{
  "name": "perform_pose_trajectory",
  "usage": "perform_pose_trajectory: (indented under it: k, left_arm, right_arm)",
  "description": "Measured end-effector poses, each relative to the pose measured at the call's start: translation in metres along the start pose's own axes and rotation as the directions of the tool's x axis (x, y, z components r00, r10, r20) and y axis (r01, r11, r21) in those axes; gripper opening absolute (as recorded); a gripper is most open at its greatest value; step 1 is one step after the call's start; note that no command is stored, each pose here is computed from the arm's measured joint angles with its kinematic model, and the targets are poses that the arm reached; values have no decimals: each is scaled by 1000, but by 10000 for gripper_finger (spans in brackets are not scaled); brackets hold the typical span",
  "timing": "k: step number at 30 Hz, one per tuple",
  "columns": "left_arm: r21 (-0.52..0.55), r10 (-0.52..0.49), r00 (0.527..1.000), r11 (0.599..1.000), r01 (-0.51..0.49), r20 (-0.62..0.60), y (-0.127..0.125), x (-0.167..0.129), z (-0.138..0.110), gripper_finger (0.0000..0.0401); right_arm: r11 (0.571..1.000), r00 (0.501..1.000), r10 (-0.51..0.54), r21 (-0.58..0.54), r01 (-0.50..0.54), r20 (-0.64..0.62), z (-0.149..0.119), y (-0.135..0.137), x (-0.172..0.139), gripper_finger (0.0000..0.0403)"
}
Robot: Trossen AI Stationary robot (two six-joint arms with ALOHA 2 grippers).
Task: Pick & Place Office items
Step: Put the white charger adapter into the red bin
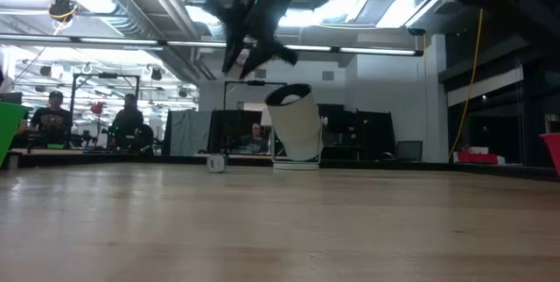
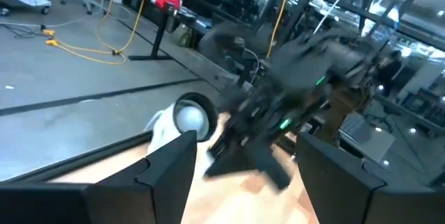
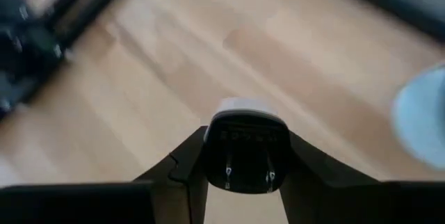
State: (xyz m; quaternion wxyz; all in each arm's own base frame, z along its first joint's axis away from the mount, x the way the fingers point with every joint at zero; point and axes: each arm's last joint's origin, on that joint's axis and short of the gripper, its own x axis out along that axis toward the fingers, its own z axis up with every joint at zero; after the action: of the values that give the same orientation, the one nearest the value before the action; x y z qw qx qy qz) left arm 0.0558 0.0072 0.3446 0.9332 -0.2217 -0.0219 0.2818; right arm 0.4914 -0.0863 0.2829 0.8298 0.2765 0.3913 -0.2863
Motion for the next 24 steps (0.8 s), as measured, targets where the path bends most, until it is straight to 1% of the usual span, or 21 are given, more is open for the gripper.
perform_pose_trajectory:
  k: [3, 7, 9, 13, 15, 17, 19, 21, 22, 23, 24]
  left_arm:
    - [12, 31, 1000, 999, -31, -2, 11, -7, -1, 239]
    - [4, 70, 997, 998, -70, -36, 21, -13, -6, 239]
    - [6, 82, 995, 997, -82, -59, 24, -14, -9, 239]
    - [14, 92, 992, 996, -91, -91, 26, -14, -13, 239]
    - [19, 97, 991, 995, -96, -96, 27, -14, -13, 239]
    - [24, 104, 990, 995, -102, -95, 27, -14, -14, 239]
    - [25, 105, 990, 994, -103, -95, 27, -14, -14, 239]
    - [25, 105, 990, 994, -103, -95, 27, -14, -14, 239]
    - [26, 105, 990, 994, -103, -96, 27, -14, -14, 239]
    - [26, 105, 990, 994, -103, -96, 27, -14, -14, 239]
    - [27, 106, 990, 994, -104, -96, 27, -14, -14, 239]
  right_arm:
    - [1000, 997, 18, -8, -18, 73, 10, 0, -34, 130]
    - [997, 986, 74, -36, -70, 149, 14, 5, -84, 130]
    - [993, 977, 109, -64, -99, 184, 12, 8, -114, 130]
    - [973, 942, 228, -101, -209, 248, 8, 8, -182, 130]
    - [964, 932, 261, -108, -241, 251, 1, 5, -212, 130]
    - [959, 934, 281, -83, -269, 220, -9, -1, -238, 130]
    - [966, 953, 259, -54, -254, 154, -26, -9, -260, 130]
    - [980, 978, 201, -26, -199, 60, -44, -18, -274, 130]
    - [988, 988, 155, -14, -155, 4, -54, -22, -280, 130]
    - [994, 993, 109, -3, -109, -48, -64, -26, -284, 130]
    - [996, 993, 88, 9, -87, -78, -72, -26, -287, 130]
